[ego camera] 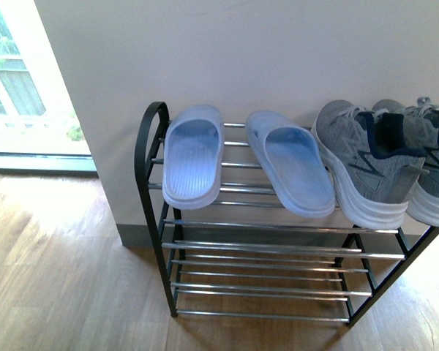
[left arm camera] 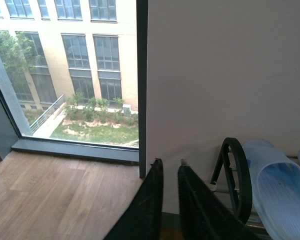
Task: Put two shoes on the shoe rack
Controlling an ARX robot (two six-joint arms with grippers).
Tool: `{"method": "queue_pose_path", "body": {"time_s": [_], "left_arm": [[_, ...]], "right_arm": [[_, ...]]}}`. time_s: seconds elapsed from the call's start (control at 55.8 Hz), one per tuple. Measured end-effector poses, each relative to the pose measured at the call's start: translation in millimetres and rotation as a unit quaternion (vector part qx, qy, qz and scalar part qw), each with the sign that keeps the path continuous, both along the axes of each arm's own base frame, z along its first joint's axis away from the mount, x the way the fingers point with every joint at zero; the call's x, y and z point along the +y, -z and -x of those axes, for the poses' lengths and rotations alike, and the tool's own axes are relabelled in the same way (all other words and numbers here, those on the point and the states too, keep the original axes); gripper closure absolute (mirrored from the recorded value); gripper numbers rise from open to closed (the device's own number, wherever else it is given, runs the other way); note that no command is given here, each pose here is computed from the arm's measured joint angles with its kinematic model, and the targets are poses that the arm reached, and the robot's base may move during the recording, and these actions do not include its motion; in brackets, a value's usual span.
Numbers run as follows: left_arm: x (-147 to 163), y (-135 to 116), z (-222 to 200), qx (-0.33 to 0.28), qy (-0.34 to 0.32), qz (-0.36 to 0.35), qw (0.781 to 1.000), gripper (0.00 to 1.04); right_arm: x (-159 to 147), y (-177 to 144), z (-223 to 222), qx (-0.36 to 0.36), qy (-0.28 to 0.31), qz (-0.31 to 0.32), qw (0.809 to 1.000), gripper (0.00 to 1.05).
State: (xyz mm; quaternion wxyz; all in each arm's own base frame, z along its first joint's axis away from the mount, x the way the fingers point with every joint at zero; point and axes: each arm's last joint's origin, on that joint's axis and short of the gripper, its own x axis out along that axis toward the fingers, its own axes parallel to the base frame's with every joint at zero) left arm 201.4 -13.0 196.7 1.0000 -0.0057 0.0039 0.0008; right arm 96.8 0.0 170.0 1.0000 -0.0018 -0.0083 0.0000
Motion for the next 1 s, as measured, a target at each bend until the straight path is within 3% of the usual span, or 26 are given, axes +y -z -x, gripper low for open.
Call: {"method": "queue_pose_path", "body": {"time_s": [0.054,0.699,1.004], "left_arm": [[3.7,3.4,8.2,-0.002,0.008,0.0,1.0,1.04],[12.6,31.3,60.6,-0.002,0.002,-0.002,1.0,1.04],[12.6,27.0,72.6,-0.008,0.002,-0.002,1.0,1.04]], "right_arm": [[0.0,0.0,0.0,0.0,0.0,0.0,1.0,0.09],[0.0,0.0,0.0,0.0,0.0,0.0,1.0,0.09],[0.0,0.0,0.0,0.0,0.0,0.0,1.0,0.09]]}}
